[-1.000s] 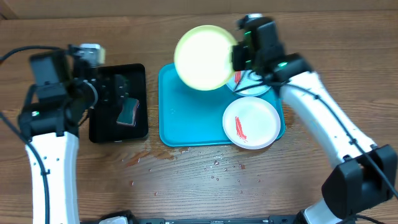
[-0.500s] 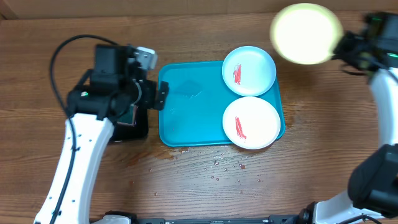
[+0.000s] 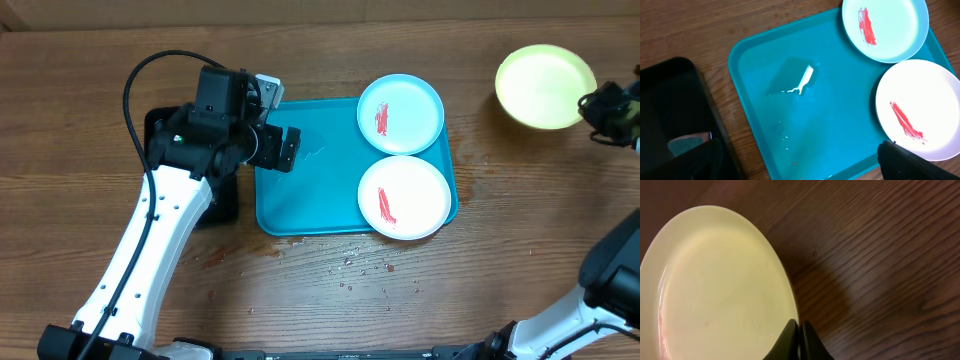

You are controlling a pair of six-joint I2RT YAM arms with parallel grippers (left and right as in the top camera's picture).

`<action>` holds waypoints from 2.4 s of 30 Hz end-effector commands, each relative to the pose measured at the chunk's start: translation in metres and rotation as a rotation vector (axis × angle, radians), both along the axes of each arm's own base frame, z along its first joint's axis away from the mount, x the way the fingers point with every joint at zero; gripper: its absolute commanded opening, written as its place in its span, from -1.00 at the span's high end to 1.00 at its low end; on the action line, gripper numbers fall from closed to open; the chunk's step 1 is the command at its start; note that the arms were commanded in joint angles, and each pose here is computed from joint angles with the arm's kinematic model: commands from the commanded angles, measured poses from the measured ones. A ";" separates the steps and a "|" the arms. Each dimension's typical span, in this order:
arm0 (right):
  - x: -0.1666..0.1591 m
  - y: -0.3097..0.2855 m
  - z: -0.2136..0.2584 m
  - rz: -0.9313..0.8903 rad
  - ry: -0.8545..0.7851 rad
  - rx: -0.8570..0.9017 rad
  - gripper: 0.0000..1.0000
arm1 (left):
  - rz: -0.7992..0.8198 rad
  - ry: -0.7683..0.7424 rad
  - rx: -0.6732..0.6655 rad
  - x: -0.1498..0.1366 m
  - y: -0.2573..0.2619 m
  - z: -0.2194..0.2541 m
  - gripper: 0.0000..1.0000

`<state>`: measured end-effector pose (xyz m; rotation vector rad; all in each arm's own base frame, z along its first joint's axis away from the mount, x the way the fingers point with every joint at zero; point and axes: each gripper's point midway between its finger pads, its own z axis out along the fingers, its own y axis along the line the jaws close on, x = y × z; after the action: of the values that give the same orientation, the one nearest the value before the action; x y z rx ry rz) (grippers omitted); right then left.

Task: Clean dirty plates on tray and stack at the side
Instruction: 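Lower the yellow plate onto the table at right and release it, then grip the lower white plate rim with the right gripper, drag it left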

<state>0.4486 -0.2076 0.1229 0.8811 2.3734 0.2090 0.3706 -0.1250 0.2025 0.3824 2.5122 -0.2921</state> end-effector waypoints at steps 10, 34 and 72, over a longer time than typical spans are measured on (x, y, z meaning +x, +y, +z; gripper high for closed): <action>0.007 -0.002 -0.033 0.029 0.051 0.009 0.93 | 0.027 -0.004 0.007 0.004 0.001 -0.001 -1.00; -0.013 0.077 0.031 0.215 0.066 -0.012 0.09 | 0.027 -0.005 0.007 0.004 0.002 -0.001 -0.99; -0.118 0.244 -0.088 0.571 0.504 0.017 -0.89 | 0.026 -0.005 0.007 0.004 0.001 -0.001 -1.00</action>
<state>0.3319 0.0301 0.0350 0.2790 3.0547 0.2592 0.3729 -0.1225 0.2030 0.3696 2.5072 -0.2716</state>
